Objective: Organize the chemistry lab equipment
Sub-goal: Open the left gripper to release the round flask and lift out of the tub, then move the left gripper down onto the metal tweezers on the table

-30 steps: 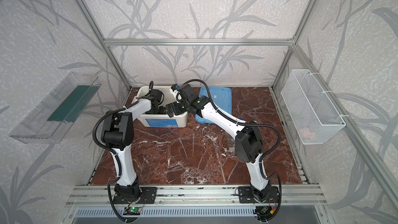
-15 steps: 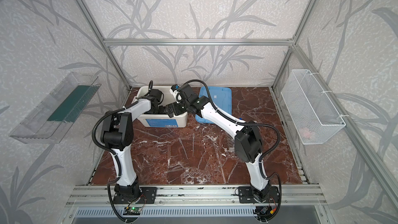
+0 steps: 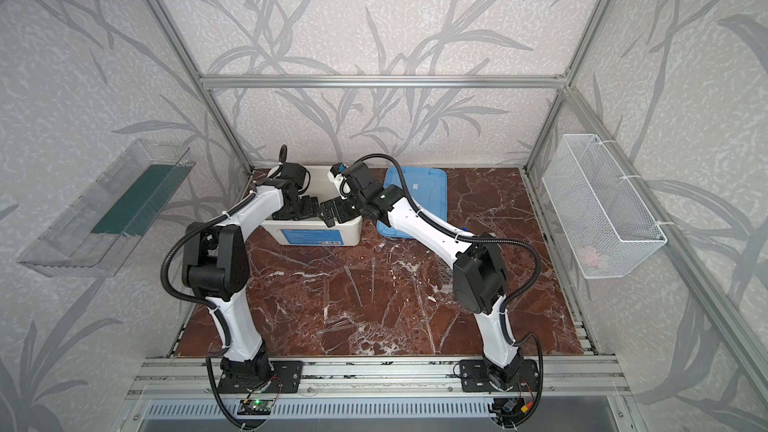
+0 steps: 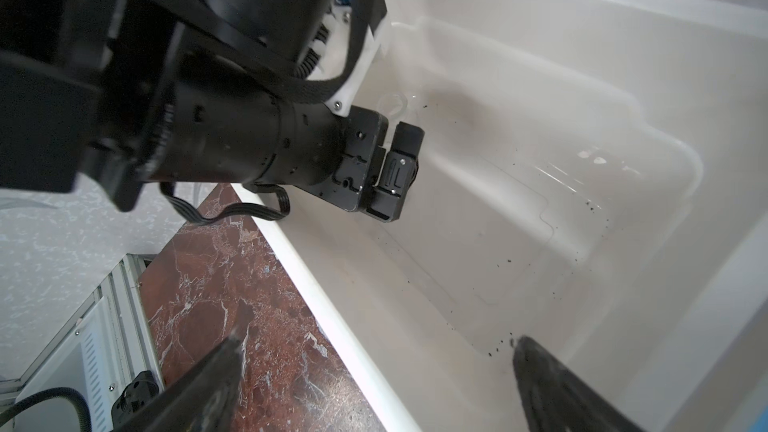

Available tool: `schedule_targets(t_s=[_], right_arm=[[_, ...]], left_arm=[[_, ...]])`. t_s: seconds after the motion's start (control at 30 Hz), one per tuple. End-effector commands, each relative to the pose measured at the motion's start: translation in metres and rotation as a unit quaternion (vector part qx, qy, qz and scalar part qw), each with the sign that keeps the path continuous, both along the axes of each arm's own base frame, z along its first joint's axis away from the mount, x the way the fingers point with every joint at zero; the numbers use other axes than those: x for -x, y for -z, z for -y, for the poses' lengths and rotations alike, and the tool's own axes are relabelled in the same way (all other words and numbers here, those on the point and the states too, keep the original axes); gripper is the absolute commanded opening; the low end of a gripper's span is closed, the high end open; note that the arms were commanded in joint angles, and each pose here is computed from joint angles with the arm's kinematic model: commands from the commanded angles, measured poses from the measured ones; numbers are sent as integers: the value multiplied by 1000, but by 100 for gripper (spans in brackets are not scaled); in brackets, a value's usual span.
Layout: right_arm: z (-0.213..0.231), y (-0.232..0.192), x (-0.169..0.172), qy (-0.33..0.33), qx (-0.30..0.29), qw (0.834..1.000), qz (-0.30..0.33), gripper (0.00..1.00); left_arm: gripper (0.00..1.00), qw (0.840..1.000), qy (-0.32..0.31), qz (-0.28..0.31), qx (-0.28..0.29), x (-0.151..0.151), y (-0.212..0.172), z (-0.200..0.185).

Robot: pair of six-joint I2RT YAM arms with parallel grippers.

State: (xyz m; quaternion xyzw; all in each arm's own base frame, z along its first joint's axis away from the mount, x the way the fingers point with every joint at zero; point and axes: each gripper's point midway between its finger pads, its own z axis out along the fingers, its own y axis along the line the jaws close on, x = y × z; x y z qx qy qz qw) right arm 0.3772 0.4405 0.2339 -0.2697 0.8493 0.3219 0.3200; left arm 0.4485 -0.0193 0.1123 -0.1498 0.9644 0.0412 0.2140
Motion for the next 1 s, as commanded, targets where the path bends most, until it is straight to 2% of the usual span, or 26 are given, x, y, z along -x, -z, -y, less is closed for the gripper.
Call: schedule_targets(t_s=[0.0, 0.37, 0.47, 0.57, 0.73, 0.8, 0.9, 0.97], right_arm=[[10, -54, 10, -1, -36, 999, 29, 100], [55, -83, 38, 17, -29, 997, 65, 100], [76, -91, 55, 23, -33, 997, 70, 100], [94, -83, 73, 25, -30, 997, 62, 100], [126, -64, 107, 19, -19, 999, 43, 100], [137, -55, 116, 21, -12, 999, 32, 100], [149, -42, 130, 16, -13, 999, 26, 100], [157, -35, 138, 17, -16, 999, 27, 100]], left_arm=[[99, 999, 5, 35, 16, 10, -53, 6], [99, 995, 24, 76, 61, 49, -122, 19], [99, 989, 54, 104, 86, 61, -145, 33], [99, 977, 113, 132, 125, 80, -174, 58], [98, 968, 196, 137, 82, 129, -203, 80], [97, 960, 225, 136, 99, 145, -205, 92], [96, 937, 295, 130, 138, 173, -198, 120], [99, 926, 334, 114, 137, 190, -185, 133]])
